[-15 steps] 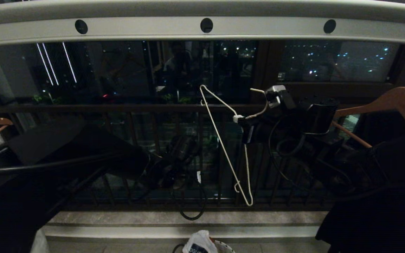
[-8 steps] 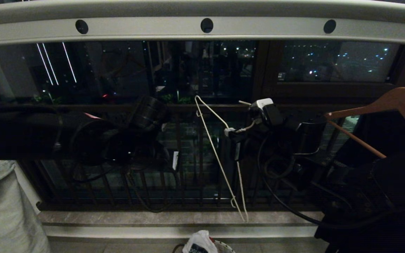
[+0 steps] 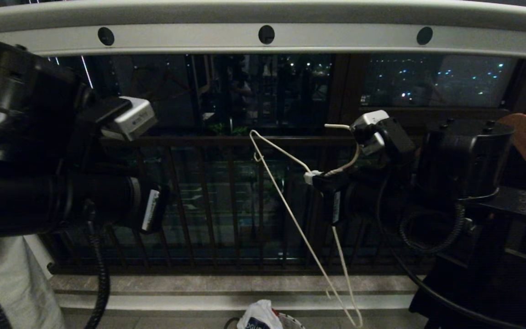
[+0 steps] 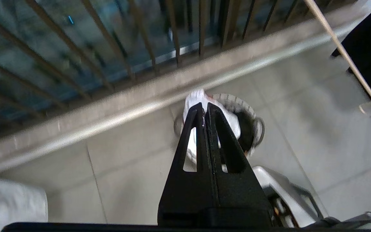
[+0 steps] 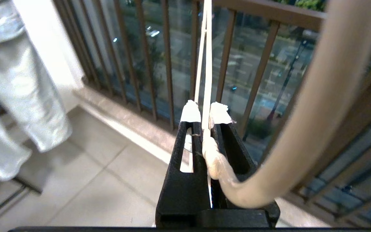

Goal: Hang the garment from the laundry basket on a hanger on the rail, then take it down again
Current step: Hang the clothes rack on the clothesline

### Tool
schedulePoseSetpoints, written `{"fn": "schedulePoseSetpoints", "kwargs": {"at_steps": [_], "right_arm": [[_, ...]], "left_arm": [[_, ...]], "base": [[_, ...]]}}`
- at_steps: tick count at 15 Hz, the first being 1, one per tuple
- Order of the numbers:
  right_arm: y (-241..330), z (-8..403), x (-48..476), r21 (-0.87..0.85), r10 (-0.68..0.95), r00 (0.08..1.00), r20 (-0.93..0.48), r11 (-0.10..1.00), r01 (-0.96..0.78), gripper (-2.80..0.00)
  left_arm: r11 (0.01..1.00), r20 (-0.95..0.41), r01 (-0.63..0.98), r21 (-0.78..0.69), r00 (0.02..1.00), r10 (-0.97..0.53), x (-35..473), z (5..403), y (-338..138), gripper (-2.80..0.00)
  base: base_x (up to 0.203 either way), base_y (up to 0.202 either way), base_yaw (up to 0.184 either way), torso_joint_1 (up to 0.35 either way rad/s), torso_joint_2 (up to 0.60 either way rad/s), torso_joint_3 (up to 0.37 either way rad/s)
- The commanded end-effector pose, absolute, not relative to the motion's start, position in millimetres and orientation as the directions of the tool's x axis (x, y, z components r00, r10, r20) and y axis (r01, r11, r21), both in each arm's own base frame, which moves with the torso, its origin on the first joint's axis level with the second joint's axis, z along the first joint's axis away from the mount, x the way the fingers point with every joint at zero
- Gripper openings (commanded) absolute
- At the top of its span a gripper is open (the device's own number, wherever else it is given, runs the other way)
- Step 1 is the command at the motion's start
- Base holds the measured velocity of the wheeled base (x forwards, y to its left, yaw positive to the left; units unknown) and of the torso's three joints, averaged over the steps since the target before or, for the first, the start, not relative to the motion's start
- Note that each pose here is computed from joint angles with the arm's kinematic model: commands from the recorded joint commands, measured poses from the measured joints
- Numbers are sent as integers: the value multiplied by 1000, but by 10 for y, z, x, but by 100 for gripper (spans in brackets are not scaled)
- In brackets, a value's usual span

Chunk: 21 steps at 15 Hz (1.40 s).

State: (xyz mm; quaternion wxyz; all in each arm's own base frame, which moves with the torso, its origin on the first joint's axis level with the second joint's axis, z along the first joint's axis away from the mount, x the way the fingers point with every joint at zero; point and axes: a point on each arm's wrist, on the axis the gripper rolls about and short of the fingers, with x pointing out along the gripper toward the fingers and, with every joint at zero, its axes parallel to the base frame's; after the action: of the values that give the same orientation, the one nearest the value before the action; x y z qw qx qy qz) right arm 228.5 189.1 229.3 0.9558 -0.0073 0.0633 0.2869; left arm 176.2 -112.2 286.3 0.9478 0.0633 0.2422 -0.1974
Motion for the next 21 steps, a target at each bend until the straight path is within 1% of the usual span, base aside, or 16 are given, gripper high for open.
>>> {"fn": "schedulePoseSetpoints", "kwargs": {"at_steps": [1, 4, 8, 10, 15, 17, 19, 21], "right_arm": [[1701, 2585, 2002, 28, 559, 825, -81, 829, -559, -280], [1547, 2771, 1826, 21, 547, 828, -122, 836, -549, -280], [1458, 3015, 1744, 14, 497, 861, -108, 867, -498, -280], [1489, 3038, 1717, 12, 511, 852, -116, 858, -513, -280], [1961, 3199, 1733, 10, 567, 818, -93, 822, -569, -280], [2254, 3209, 1723, -2, 543, 834, -98, 838, -545, -280], [2454, 3233, 1805, -5, 517, 851, -90, 855, -519, -280], [2587, 3265, 1872, 0, 510, 857, -76, 859, -512, -280]], "left_arm": [[916, -411, 402, 12, 837, -362, 1546, 3030, -977, -280], [919, -369, 394, 12, 856, -362, 1447, 3128, -895, -280], [913, -379, 405, 43, 852, -361, 1310, 3184, -808, -280], [914, -372, 404, 42, 855, -361, 1290, 3196, -795, -280], [913, -309, 406, 48, 875, -372, 1076, 3297, -658, -280], [912, -307, 406, 64, 877, -369, 1053, 3301, -639, -280], [929, -306, 361, 81, 896, -322, 1061, 3297, -631, -280], [930, -301, 357, 84, 899, -318, 1049, 3302, -622, -280]], "base": [[0, 0, 0, 0, 0, 0], [0, 0, 0, 0, 0, 0], [0, 0, 0, 0, 0, 0], [0, 0, 0, 0, 0, 0], [0, 0, 0, 0, 0, 0], [0, 0, 0, 0, 0, 0], [0, 0, 0, 0, 0, 0], [0, 0, 0, 0, 0, 0]]}}
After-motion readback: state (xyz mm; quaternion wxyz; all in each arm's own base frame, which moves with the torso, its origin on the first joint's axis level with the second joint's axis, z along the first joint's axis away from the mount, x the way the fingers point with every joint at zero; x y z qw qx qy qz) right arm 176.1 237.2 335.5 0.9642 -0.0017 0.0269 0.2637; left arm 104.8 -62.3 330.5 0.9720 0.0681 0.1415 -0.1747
